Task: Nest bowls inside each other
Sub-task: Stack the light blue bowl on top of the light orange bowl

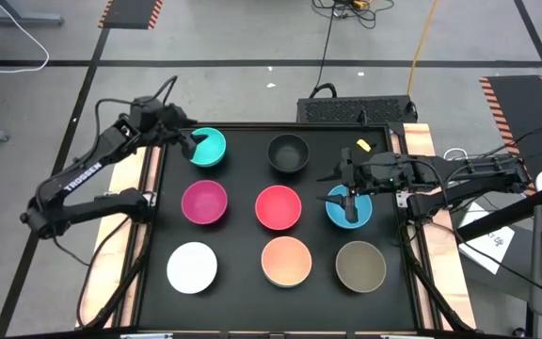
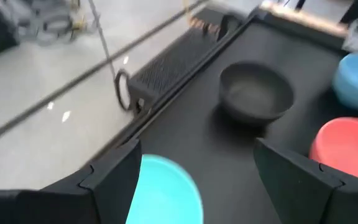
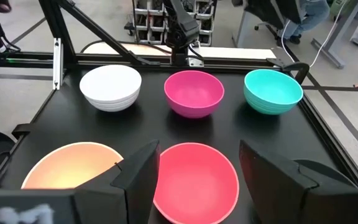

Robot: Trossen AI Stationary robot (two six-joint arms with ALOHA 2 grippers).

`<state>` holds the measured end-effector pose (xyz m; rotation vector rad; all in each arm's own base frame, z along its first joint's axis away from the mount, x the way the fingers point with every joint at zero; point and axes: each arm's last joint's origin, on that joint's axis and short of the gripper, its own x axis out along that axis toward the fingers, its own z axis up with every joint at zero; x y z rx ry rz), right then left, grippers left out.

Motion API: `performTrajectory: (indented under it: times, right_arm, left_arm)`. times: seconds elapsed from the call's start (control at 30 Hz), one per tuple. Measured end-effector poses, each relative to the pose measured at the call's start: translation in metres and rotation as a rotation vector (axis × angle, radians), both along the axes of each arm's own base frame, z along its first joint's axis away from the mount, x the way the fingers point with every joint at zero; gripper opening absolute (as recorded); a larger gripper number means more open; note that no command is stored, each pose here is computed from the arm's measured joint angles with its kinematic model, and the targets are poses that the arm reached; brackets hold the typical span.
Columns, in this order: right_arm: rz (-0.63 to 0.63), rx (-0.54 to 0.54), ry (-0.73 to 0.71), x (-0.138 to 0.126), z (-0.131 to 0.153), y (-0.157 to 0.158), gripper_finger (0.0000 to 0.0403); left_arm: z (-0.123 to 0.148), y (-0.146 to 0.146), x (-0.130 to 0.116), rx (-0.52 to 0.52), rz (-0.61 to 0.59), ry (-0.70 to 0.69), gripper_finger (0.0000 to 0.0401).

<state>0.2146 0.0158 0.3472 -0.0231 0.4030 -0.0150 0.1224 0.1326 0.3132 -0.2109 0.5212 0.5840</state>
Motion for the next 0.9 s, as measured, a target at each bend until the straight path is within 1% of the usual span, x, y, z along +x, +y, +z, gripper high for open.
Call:
performTrajectory:
  times: [0.27,0.5,0.67,0.9]
  right_arm:
    - [-0.002,0.005,0.000,0.000,0.000,0.000,0.0215]
    - [-0.004,0.008,0.000,0.000,0.000,0.000,0.0215]
    - [-0.007,0.017,0.000,0.000,0.000,0.000,0.0215]
    - [-0.007,0.017,-0.003,0.000,0.000,0.000,0.0215]
  left_arm:
    - [-0.023,0.021,0.007,-0.103,0.015,0.109,0.0315]
    - [-0.044,0.032,0.015,-0.197,0.004,0.213,0.0315]
    - [-0.050,0.032,0.014,-0.213,0.023,0.288,0.0315]
    - [-0.055,0.029,0.012,-0.252,0.014,0.335,0.0315]
